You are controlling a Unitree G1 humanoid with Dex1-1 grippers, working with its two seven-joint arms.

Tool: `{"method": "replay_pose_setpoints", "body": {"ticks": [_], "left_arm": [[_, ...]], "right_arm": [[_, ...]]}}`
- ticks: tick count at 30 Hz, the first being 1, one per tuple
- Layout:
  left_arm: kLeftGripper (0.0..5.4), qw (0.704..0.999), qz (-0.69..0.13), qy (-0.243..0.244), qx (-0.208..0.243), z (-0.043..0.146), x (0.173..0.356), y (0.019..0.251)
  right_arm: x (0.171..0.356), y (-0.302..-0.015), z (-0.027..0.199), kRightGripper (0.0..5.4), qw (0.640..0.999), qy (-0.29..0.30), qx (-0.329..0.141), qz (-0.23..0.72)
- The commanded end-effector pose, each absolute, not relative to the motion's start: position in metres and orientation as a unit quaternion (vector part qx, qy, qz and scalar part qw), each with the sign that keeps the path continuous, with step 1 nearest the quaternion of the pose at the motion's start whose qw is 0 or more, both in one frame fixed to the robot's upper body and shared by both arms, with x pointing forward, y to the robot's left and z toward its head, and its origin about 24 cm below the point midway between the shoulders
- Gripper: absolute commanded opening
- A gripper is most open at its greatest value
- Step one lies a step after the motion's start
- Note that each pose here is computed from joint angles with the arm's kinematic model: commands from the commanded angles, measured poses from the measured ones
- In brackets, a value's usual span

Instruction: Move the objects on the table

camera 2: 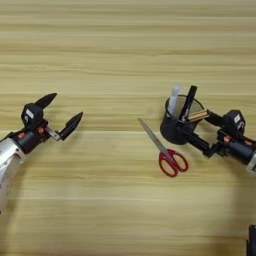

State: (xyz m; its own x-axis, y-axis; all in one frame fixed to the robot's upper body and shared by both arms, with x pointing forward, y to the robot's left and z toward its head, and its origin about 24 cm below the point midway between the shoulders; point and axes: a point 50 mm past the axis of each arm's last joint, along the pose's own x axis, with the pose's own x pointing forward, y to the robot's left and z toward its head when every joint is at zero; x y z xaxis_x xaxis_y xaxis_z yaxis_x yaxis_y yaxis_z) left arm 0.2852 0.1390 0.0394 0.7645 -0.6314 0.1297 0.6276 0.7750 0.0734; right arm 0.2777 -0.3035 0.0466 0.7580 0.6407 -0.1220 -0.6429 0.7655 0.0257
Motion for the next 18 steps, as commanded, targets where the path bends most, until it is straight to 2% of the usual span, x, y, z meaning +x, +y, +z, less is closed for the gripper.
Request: {"method": "replay_pose_setpoints", "body": {"ticks": [1,18], "left_arm": [[5.40,0.938,-0.338,-0.076,0.017,0.040,0.285,0.138],[5.40,0.938,-0.337,-0.076,0.016,0.040,0.285,0.138]], "right_arm": [[0.286,-0.296,0.048,5.37,0.937,0.058,-0.017,0.344],[0.302,-0.275,0.045,5.37,0.936,0.053,-0.022,0.348]]}}
